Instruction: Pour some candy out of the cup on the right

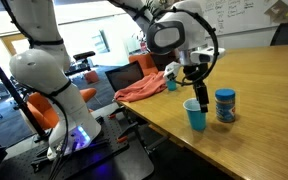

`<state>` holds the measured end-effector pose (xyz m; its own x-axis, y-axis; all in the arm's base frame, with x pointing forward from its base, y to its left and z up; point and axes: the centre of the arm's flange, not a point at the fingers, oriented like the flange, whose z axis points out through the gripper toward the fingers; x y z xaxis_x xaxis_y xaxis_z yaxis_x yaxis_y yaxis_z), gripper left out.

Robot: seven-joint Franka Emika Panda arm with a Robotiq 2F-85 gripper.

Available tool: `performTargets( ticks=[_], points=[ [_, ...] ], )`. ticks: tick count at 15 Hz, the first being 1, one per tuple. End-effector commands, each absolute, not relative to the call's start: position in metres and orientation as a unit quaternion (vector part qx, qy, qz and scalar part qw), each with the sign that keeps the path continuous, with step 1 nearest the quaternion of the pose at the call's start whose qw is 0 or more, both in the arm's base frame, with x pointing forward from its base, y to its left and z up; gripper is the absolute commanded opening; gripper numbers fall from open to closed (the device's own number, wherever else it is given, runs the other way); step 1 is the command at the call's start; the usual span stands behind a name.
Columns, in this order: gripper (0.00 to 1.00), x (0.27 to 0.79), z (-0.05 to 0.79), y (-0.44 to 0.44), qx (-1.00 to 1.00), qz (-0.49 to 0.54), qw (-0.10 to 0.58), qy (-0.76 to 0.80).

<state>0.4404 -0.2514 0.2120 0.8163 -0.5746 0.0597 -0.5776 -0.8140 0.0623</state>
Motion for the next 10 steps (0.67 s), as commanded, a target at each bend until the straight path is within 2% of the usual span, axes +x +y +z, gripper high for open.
performTargets(
  ticks=[1,7,8,10],
  points=[
    [1.0,0.446,0.201,-0.242,0.957,0.013,0.035,-0.289],
    [1.0,0.448,0.182,-0.228,0.961,-0.004,0.04,-0.275],
    [0.81,0.448,0.178,-0.225,0.961,-0.007,0.04,-0.273],
    [0.68,0.449,0.173,-0.22,0.963,-0.013,0.042,-0.267]
  ],
)
